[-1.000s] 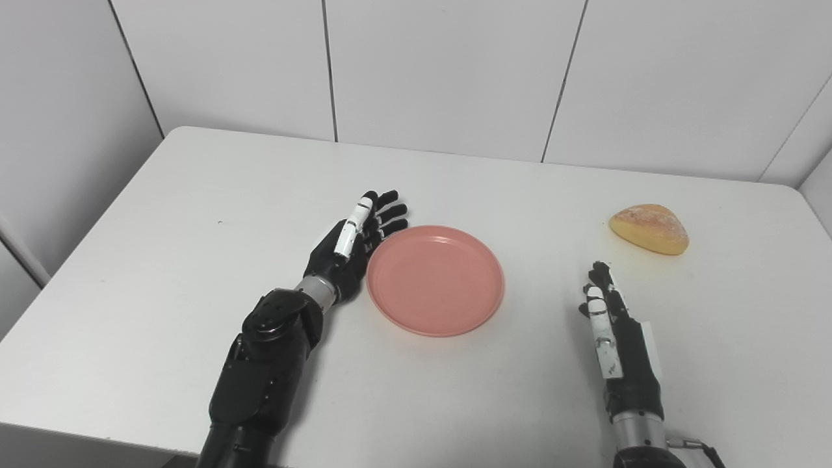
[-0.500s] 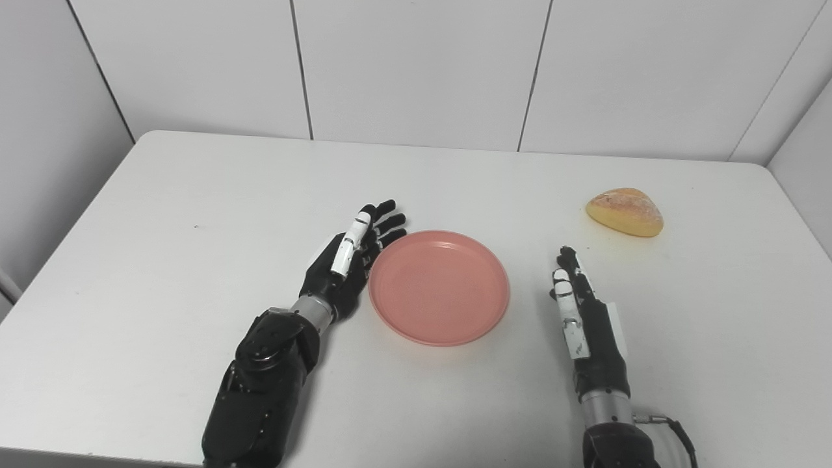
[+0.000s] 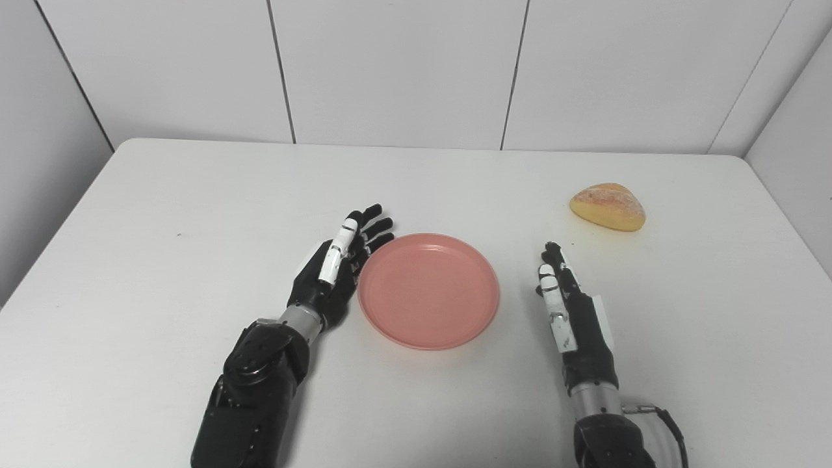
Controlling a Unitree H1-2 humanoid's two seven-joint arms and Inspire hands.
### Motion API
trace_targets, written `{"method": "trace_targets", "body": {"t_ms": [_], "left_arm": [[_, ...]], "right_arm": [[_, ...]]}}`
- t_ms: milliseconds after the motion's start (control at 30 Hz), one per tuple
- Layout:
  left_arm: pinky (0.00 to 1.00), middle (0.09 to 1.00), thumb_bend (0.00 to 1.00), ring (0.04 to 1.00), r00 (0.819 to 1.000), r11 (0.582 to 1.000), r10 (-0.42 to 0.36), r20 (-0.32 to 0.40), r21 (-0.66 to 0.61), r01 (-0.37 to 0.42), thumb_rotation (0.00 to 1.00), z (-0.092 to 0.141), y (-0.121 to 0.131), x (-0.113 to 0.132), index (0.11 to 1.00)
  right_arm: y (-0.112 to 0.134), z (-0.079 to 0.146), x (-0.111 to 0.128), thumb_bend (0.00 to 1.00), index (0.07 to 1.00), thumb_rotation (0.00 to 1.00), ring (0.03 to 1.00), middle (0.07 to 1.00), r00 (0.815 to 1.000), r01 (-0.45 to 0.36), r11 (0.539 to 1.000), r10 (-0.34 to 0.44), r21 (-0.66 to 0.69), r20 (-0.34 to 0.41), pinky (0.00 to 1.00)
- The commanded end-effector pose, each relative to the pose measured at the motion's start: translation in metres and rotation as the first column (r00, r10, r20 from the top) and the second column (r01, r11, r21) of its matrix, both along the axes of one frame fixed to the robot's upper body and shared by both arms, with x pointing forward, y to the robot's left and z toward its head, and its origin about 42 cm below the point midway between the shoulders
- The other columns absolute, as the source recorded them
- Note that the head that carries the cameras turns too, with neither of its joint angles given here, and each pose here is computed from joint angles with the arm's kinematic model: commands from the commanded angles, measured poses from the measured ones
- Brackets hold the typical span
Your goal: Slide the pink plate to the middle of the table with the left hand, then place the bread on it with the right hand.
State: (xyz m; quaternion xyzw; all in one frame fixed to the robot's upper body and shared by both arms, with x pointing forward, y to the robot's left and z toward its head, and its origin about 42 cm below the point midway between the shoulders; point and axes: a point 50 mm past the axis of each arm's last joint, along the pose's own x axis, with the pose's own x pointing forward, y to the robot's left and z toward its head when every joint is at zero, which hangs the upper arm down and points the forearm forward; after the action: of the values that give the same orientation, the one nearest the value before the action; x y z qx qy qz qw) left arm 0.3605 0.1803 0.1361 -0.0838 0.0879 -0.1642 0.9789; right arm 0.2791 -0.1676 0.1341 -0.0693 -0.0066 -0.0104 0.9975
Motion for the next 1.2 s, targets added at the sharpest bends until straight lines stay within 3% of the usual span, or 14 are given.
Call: {"method": "trace_targets", "body": {"t_ms": [0,333,533,733,867,1067,1167], "left_arm": [[0.92,0.912,0.33,0.909,1.000,1.000,0.001,-0.014,-0.001,-0.001,1.00,-0.004,-0.006,-0.001,0.906],[0.90,0.901,0.34,0.894,1.000,1.000,0.020,-0.007,-0.007,-0.020,1.00,-0.002,-0.013,0.000,0.893],[0.89,0.901,0.33,0.894,1.000,1.000,0.025,0.009,-0.003,-0.025,1.00,-0.004,-0.014,-0.001,0.895],[0.91,0.909,0.32,0.901,0.998,0.999,0.051,0.048,0.002,-0.052,1.00,-0.004,-0.010,-0.003,0.904],[0.92,0.922,0.33,0.910,0.994,0.997,0.071,0.081,0.013,-0.072,1.00,-0.004,-0.008,-0.004,0.917],[0.93,0.931,0.36,0.921,0.986,0.993,0.114,0.119,0.023,-0.117,1.00,-0.006,-0.003,-0.008,0.927],[0.93,0.929,0.38,0.921,0.984,0.991,0.124,0.132,0.028,-0.128,1.00,-0.007,-0.001,-0.011,0.930]], "right_arm": [[-0.005,0.026,0.008,0.29,0.936,1.00,0.918,0.935,0.990,0.004,1.000,0.000,-0.027,0.142,0.87],[-0.037,0.070,0.023,0.48,0.926,1.00,0.926,0.935,0.935,0.104,0.977,-0.032,-0.188,0.353,0.87],[-0.053,0.103,0.035,0.47,0.930,1.00,0.915,0.928,0.897,0.174,0.943,-0.033,-0.283,0.441,0.84],[-0.072,0.138,0.055,0.45,0.919,1.00,0.912,0.912,0.839,0.249,0.884,0.007,-0.395,0.544,0.85],[-0.079,0.156,0.064,0.47,0.921,0.98,0.907,0.914,0.834,0.287,0.836,0.021,-0.468,0.551,0.85],[-0.094,0.180,0.080,0.57,0.940,0.78,0.905,0.937,0.868,0.291,0.722,0.075,-0.628,0.490,0.82],[-0.101,0.189,0.090,0.61,0.934,0.73,0.891,0.929,0.880,0.296,0.674,0.084,-0.677,0.468,0.80]]}}
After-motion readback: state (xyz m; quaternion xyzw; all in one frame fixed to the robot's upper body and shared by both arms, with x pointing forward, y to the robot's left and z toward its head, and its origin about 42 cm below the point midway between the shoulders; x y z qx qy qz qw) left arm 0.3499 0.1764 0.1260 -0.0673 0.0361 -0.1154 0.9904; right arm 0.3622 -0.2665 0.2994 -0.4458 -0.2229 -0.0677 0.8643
